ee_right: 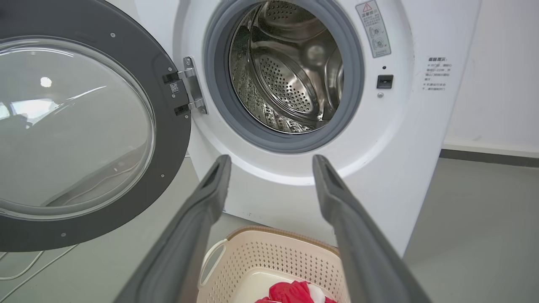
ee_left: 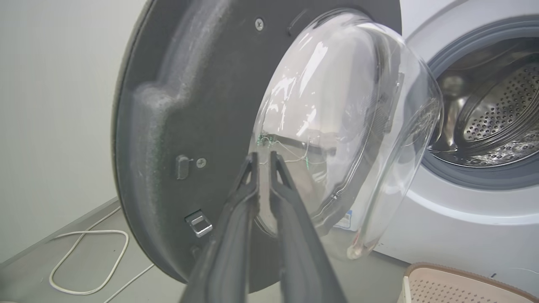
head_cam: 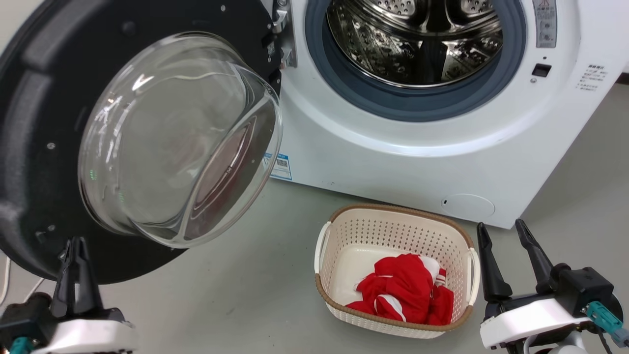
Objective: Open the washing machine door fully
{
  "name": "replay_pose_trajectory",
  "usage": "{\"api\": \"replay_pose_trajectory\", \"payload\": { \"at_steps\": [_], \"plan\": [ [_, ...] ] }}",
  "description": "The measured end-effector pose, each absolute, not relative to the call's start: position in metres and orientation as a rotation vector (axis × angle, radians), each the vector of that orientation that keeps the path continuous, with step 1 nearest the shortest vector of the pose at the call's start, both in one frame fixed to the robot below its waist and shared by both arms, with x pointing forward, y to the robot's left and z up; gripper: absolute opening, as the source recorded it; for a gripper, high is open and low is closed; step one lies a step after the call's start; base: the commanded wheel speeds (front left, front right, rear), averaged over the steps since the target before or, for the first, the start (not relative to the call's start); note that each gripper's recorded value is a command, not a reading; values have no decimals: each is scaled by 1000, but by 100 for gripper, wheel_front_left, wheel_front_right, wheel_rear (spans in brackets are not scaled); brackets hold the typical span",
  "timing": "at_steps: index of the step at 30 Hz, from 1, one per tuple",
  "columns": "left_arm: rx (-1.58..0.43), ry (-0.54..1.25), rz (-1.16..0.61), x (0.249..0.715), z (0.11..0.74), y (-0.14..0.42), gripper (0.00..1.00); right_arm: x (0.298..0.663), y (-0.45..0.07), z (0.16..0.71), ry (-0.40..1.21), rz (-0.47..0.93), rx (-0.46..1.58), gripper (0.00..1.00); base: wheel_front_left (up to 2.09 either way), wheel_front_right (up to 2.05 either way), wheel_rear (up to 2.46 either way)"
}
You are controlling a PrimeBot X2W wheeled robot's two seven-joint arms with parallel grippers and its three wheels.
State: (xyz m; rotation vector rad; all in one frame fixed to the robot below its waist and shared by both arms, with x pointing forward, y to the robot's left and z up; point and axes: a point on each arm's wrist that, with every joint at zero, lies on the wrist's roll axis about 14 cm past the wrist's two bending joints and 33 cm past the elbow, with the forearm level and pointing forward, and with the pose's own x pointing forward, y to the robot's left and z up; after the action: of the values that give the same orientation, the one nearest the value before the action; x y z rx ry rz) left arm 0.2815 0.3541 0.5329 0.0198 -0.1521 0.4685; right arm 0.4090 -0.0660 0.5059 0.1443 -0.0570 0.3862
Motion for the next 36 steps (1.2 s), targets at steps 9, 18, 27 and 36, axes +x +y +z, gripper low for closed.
{"api": "replay_pose_trajectory", "payload": {
  "at_steps": [9,18,27,36],
  "plan": [
    [19,-180,340,287,540,303,100,404,-71,519,-95,377,131,100,0,0,0],
    [-7,-179,159,320,537,247,100,396,-92,538,-159,323,102,100,0,0,0],
    [10,-213,-16,358,549,199,100,382,-139,545,-180,192,55,100,0,0,0],
    [13,-214,-97,374,549,175,100,368,-166,541,-168,112,47,100,0,0,0]
  ]
}}
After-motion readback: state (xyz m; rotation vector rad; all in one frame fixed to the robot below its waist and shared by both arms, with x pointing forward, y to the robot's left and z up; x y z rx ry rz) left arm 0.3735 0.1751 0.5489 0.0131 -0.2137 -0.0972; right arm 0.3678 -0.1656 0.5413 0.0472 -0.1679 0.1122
